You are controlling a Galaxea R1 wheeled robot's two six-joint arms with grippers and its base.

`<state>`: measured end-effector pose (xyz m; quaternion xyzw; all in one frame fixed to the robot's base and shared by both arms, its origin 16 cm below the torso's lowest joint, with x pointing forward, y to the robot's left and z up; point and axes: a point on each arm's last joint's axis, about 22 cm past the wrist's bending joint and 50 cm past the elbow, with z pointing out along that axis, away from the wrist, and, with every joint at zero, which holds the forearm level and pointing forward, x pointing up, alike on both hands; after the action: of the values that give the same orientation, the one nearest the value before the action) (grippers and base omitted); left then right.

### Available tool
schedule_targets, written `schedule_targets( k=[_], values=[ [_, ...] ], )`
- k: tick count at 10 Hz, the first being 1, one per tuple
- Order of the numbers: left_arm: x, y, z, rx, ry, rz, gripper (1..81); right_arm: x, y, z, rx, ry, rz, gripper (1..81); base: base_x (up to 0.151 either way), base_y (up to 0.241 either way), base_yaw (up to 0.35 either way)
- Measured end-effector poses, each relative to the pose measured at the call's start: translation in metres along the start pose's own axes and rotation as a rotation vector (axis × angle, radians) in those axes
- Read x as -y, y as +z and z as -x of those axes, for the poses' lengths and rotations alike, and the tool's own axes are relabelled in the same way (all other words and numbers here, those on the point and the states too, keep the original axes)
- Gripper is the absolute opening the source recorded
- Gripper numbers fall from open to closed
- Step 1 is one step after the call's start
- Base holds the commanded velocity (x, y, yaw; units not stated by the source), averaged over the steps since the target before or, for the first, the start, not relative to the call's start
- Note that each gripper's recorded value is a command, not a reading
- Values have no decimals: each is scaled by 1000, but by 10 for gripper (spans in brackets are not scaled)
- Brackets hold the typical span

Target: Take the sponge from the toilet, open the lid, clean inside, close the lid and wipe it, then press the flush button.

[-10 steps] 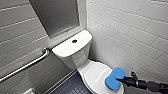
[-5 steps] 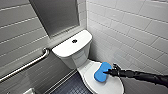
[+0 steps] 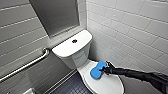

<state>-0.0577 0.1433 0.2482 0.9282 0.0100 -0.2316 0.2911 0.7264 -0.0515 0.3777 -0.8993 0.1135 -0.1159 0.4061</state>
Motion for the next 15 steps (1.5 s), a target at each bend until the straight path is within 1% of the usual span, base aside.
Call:
schedule_targets(
  k=[1,2,3,4,5,6,9,11,13,15],
  values=[
    [1,0,0,0,0,-2,811,-5,7,8,-8,40,2,10,0,0,0],
    [1,0,0,0,0,-1,811,-18,11,27,2,74,13,10,0,0,0],
    [1,0,0,0,0,-1,811,-39,10,46,13,103,35,10,0,0,0],
    [0,0,0,-1,1,-1,811,-50,6,47,-5,118,41,10,0,0,0],
    [1,0,0,1,0,-1,811,-51,2,47,-5,121,37,10,0,0,0],
    [1,0,0,0,0,-2,811,-60,-9,51,-1,128,40,10,0,0,0],
    [1,0,0,0,1,-1,811,-103,-58,65,-8,165,66,10,0,0,0],
    [1,0,0,1,0,-1,811,-140,-93,82,-36,201,96,10,0,0,0],
    [0,0,0,0,1,0,811,-163,-119,107,-64,239,107,10,0,0,0],
    [0,0,0,0,1,0,811,-183,-156,144,-39,280,130,10,0,0,0]
  ],
)
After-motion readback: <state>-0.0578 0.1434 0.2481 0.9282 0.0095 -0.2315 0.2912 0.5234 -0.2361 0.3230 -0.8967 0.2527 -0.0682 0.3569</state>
